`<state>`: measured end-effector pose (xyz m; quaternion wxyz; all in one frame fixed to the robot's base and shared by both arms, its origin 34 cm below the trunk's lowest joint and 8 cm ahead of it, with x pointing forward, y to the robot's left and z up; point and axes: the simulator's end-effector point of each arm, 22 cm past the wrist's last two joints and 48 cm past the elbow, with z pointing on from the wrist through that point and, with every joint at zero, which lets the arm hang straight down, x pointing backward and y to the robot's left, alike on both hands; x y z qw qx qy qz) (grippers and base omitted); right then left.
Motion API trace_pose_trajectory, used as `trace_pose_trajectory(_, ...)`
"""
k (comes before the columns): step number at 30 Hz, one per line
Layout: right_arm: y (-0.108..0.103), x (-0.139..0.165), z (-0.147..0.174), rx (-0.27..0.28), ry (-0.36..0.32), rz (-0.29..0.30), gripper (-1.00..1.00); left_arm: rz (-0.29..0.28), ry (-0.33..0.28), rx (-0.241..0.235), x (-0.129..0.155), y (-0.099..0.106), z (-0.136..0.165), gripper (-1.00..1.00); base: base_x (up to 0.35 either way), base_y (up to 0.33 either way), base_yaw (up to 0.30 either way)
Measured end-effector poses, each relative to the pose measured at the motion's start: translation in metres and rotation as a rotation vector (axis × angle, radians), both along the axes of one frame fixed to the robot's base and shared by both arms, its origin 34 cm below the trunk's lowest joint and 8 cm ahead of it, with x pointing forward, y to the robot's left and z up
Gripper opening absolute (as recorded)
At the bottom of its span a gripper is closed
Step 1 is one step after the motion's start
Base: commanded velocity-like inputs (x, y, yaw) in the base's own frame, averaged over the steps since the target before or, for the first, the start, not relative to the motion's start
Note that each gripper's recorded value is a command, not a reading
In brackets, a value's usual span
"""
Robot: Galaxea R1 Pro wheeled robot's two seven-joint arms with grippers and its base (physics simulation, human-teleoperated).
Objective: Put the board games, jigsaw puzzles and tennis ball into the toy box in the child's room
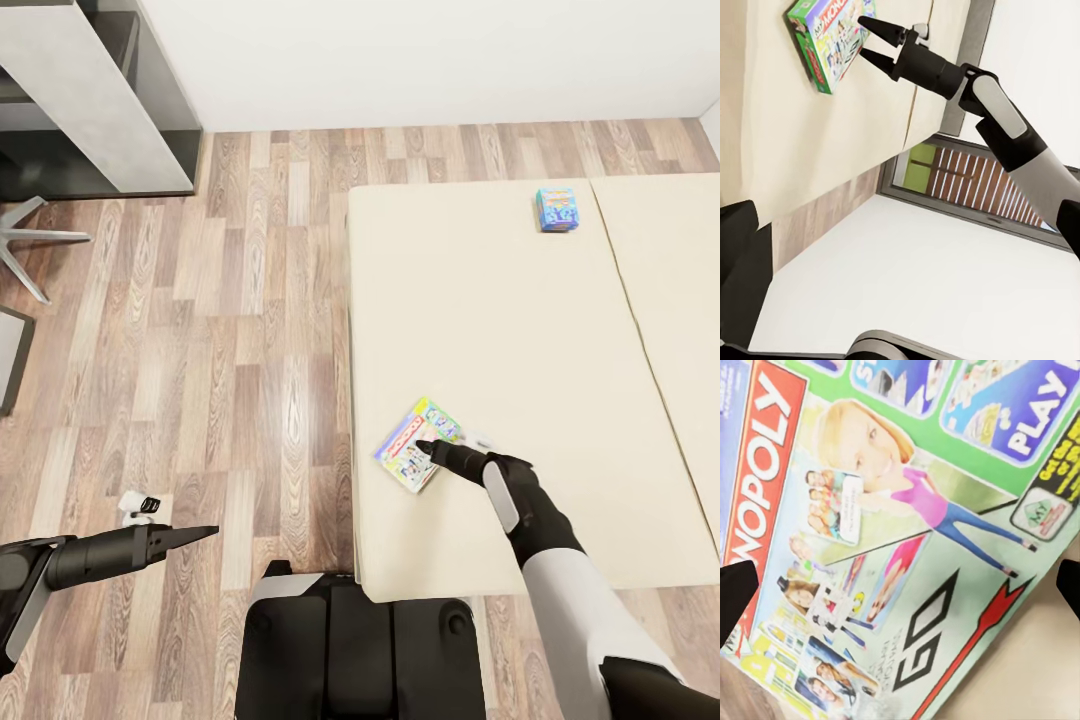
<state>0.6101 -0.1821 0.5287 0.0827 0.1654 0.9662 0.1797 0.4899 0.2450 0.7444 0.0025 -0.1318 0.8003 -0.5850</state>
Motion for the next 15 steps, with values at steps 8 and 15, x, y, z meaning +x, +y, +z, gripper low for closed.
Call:
trace_pose_trajectory(8,0.009,0.016,0.004,0.01,-0.02,0.004,1.0,0.0,0.0,-0.001,0.0,0.0,0.0,1.0,0.0,0.0,0.0)
trace_pose_trajectory(15,0.011,0.025,0.006,0.012,-0.033,0.003,1.0,0.0,0.0,-0.001,0.0,0.0,0.0,1.0,0.0,0.0,0.0)
